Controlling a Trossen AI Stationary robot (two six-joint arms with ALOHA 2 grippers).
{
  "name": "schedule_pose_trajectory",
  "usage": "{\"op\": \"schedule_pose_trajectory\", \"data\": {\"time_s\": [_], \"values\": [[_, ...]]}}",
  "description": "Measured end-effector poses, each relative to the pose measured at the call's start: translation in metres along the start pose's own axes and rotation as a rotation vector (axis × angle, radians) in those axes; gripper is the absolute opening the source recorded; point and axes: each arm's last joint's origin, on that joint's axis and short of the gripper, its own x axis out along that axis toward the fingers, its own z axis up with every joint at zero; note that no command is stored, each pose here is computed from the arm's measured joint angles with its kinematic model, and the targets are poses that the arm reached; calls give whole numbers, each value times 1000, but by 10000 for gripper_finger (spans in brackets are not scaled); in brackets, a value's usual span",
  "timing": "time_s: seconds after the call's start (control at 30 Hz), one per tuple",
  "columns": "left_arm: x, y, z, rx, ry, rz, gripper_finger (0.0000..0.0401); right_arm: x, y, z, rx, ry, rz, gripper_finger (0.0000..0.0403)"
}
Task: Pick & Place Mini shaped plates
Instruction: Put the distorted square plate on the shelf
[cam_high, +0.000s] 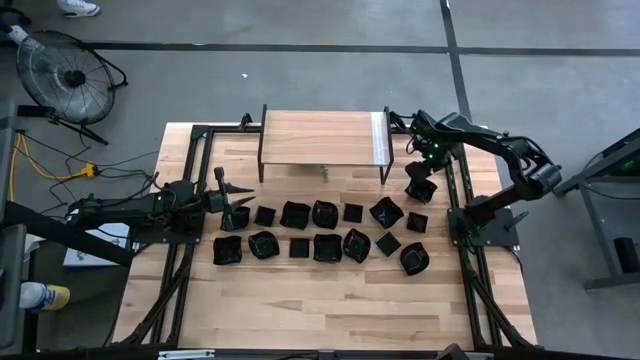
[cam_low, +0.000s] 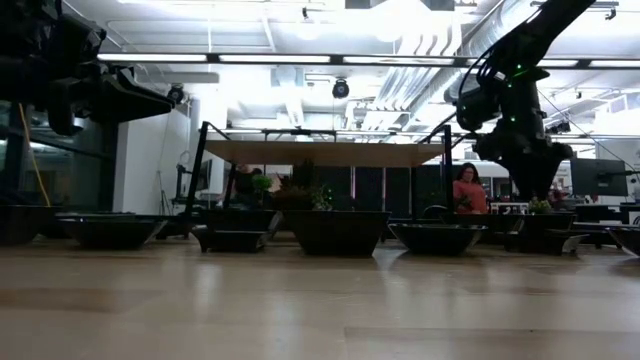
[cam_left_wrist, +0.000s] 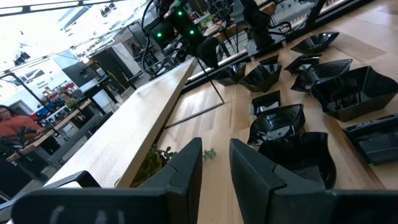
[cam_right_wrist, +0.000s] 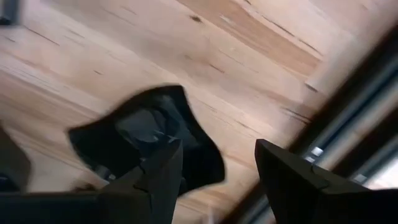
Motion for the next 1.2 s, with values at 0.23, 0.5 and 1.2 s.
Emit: {"op": "schedule_pose_trajectory", "data": {"time_s": [0.23, 0.5, 1.2], "values": [[0, 0, 0, 0, 2, 3, 78, -6, -1, -9, -71, 27, 12, 197], [0, 0, 0, 0, 2, 2, 78, -29, 30, -30, -271, -89, 113, 197], [0, 0, 0, 0, 2, 1, 78, -27, 116, -79, -307, -250, -168, 197]]}}
